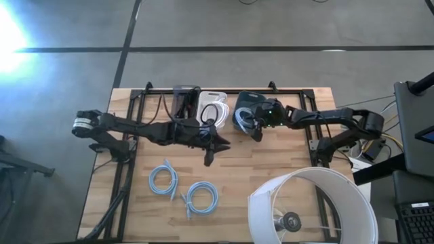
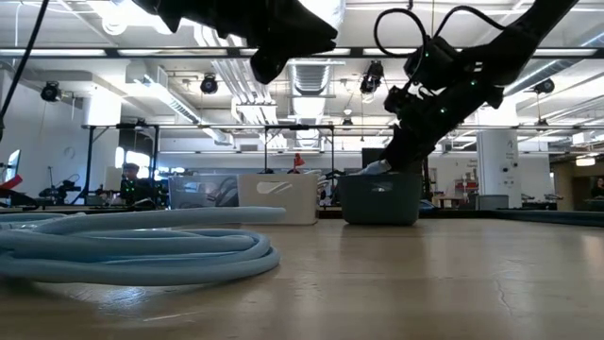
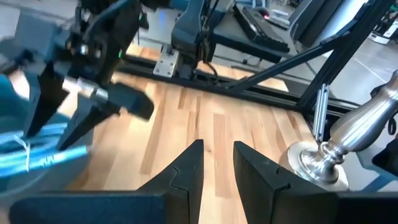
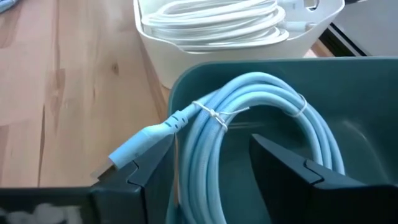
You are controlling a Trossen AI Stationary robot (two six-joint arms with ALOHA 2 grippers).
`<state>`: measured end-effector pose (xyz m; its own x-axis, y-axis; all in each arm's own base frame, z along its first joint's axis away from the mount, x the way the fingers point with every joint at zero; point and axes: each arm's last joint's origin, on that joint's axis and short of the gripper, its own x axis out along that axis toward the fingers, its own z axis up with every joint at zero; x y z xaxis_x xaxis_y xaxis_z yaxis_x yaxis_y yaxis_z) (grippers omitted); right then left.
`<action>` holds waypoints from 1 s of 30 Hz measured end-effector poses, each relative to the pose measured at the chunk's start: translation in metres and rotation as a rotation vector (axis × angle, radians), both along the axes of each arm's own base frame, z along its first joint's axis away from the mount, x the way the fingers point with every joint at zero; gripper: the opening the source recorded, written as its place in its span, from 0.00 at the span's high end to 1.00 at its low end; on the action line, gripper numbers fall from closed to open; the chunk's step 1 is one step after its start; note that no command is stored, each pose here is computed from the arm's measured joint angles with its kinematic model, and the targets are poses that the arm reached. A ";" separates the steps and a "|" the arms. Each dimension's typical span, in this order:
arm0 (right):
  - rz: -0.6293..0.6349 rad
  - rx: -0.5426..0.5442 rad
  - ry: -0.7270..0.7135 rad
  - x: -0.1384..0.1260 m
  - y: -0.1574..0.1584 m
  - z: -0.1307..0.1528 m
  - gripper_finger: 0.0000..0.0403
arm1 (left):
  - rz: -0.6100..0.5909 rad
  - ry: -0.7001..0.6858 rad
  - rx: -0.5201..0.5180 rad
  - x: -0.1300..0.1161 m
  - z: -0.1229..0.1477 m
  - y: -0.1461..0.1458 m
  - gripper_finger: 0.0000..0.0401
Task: Pick & Place USB Port
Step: Put the top blue HDMI cable into the blue bin, then put the right HDMI cable into the blue bin
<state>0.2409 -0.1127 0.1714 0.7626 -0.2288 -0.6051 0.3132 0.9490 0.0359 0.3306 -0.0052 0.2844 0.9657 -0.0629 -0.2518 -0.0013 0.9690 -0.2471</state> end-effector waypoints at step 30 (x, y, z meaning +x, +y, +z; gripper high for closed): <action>0.074 -0.052 -0.108 -0.011 0.024 0.038 0.48 | -0.289 0.316 -0.019 -0.041 -0.088 -0.088 0.78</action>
<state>0.2299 -0.0891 0.2089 0.8386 -0.1982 -0.5074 0.2389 0.9709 0.0156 0.2895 -0.0935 0.1966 0.7832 -0.3275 -0.5286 0.1912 0.9357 -0.2963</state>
